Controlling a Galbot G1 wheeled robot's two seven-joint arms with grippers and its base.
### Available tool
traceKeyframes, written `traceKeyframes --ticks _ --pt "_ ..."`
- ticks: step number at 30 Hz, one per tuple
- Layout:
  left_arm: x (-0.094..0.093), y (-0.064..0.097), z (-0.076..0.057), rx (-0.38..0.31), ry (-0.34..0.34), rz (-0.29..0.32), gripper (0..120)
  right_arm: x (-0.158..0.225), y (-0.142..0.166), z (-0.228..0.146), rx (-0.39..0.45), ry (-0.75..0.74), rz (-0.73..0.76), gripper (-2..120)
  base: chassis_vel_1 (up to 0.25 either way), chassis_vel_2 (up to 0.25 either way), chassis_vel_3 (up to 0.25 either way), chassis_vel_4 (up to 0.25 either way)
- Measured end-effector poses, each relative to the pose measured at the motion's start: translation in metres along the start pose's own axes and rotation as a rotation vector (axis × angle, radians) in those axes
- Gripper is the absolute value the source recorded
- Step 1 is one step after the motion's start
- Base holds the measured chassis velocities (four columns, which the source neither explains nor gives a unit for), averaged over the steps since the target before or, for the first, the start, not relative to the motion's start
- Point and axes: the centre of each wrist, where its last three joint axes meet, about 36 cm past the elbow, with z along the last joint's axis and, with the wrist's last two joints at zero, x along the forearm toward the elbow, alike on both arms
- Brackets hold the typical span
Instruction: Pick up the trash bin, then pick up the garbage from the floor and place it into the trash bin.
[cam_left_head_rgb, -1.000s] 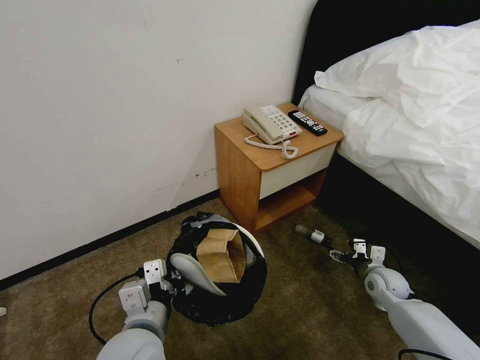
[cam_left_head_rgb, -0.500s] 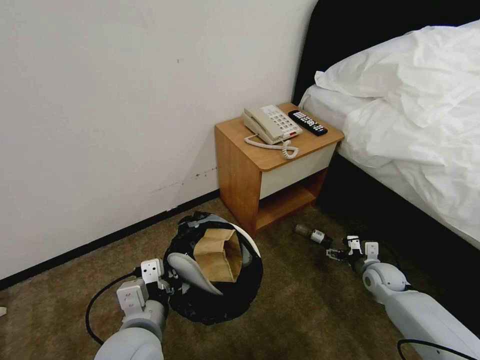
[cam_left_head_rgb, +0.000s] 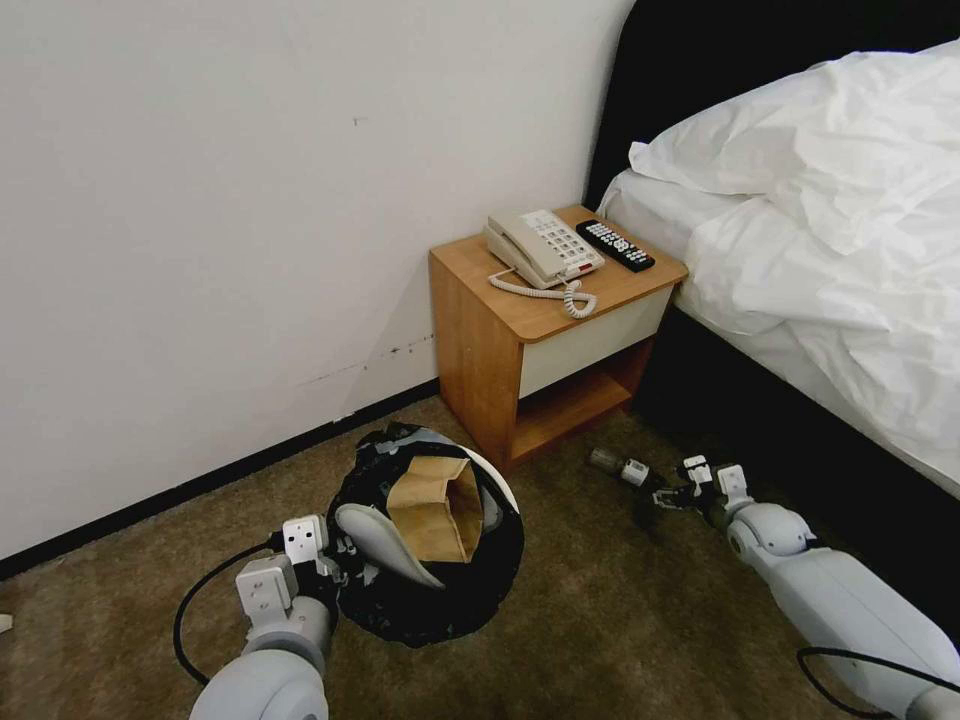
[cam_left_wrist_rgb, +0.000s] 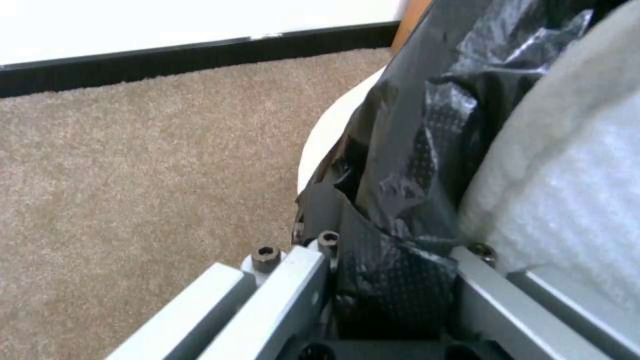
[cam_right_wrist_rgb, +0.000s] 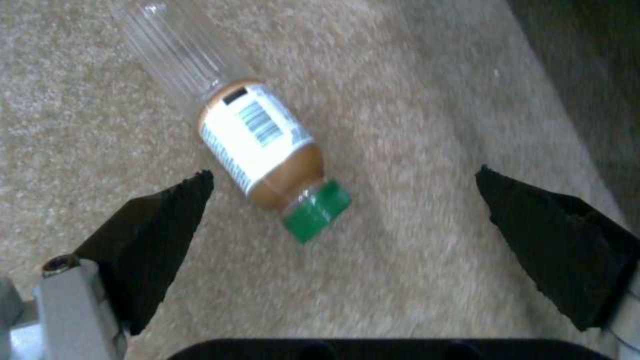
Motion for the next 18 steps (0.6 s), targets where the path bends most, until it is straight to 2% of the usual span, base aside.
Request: traceKeyframes --ticks 4,6,7,10,12,13,16,18 --pt "0.000 0.001 0.000 0.000 0.000 -0.002 0 -0.007 -0.001 -0.006 0.032 0.003 -0.020 100 0.000 0.000 0.000 0.000" --pt "0.000 0.002 0.000 0.001 -0.002 -0.006 0 -0.019 -0.003 -0.012 0.116 0.006 -0.041 100 0.000 0.000 0.000 0.000" --pt "0.000 0.002 0.000 0.001 -0.002 -0.006 0 -0.019 -0.003 -0.012 0.116 0.006 -0.041 100 0.000 0.000 0.000 0.000" --pt "-0.001 0.003 -0.001 0.002 -0.004 -0.008 0 -0.030 -0.004 -0.018 0.197 0.019 -0.057 100 0.000 0.000 0.000 0.000" --pt "-0.001 0.003 -0.001 0.003 -0.004 -0.008 0 -0.031 -0.005 -0.018 0.210 0.021 -0.058 100 0.000 0.000 0.000 0.000" --pt "-0.002 0.003 0.000 0.004 -0.003 -0.008 0 -0.036 -0.006 -0.021 0.264 0.031 -0.072 100 0.000 0.000 0.000 0.000" --pt "-0.003 0.003 0.000 0.004 -0.003 -0.009 0 -0.038 -0.007 -0.022 0.284 0.038 -0.083 100 0.000 0.000 0.000 0.000" --pt "-0.005 0.004 0.000 0.005 -0.003 -0.011 0 -0.044 -0.011 -0.024 0.327 0.055 -0.121 100 0.000 0.000 0.000 0.000"
